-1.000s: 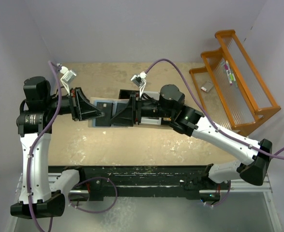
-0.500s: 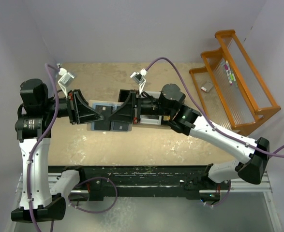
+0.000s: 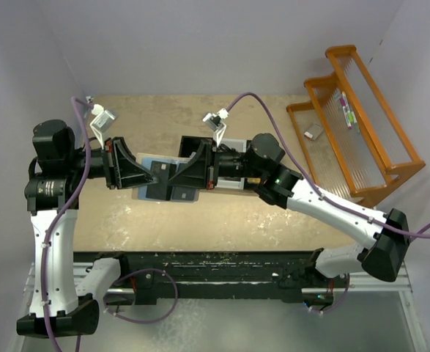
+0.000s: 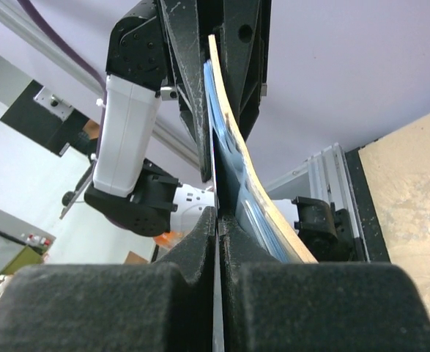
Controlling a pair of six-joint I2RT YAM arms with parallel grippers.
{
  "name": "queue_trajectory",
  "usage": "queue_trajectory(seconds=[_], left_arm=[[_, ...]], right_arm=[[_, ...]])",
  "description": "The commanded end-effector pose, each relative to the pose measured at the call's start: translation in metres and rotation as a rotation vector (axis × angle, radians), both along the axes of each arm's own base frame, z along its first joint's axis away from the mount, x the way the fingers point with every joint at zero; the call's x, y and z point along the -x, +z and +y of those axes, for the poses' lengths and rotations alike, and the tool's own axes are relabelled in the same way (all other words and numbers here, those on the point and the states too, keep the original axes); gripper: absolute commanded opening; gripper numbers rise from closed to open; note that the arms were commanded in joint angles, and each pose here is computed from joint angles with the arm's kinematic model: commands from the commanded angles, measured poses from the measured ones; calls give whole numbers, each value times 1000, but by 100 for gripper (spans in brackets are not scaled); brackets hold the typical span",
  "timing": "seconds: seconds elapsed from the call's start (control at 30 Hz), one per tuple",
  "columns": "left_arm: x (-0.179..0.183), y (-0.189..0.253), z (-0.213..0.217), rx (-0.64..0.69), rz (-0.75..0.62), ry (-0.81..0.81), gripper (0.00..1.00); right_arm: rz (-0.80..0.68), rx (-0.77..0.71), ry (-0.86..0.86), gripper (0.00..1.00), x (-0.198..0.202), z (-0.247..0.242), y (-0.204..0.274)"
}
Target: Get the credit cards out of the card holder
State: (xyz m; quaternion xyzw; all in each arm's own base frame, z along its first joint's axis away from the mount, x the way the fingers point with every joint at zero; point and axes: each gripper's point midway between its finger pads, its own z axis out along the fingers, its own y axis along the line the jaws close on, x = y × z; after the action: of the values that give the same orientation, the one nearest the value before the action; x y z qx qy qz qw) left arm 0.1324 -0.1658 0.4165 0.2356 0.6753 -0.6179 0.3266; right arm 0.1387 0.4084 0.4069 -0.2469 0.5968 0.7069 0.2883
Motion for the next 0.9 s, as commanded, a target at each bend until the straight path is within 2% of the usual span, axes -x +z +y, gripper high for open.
queue_trajectory(seconds=[0.0, 0.1, 0.17, 0.27, 0.3, 0.37, 0.53, 0.6, 0.7, 0.87], left_arm=[[22, 14, 1, 32, -42, -109, 8], [21, 15, 0, 31, -43, -105, 7], [20, 16, 0, 29, -47, -103, 6], [20, 15, 0, 29, -44, -101, 5], [21, 15, 0, 29, -45, -102, 5], [20, 16, 0, 29, -47, -102, 4], [19, 15, 1, 29, -45, -102, 4], [20, 16, 1, 30, -46, -104, 4], [21, 17, 1, 30, -49, -108, 4], [23, 17, 0, 30, -57, -112, 4]], right_arm=[[-47, -47, 73, 6, 14, -20, 14], [-53, -53, 86, 19, 16, -21, 15], [-53, -57, 84, 21, 15, -20, 18], [-49, -57, 85, 17, 13, -18, 20], [-47, -56, 88, 18, 13, -17, 19], [-44, -63, 97, 31, 13, -15, 20], [-24, -78, 93, 39, 9, -12, 22], [-19, -86, 93, 38, 8, -10, 23], [-9, -93, 94, 31, 6, -8, 23], [9, -99, 85, 10, 3, -7, 22]])
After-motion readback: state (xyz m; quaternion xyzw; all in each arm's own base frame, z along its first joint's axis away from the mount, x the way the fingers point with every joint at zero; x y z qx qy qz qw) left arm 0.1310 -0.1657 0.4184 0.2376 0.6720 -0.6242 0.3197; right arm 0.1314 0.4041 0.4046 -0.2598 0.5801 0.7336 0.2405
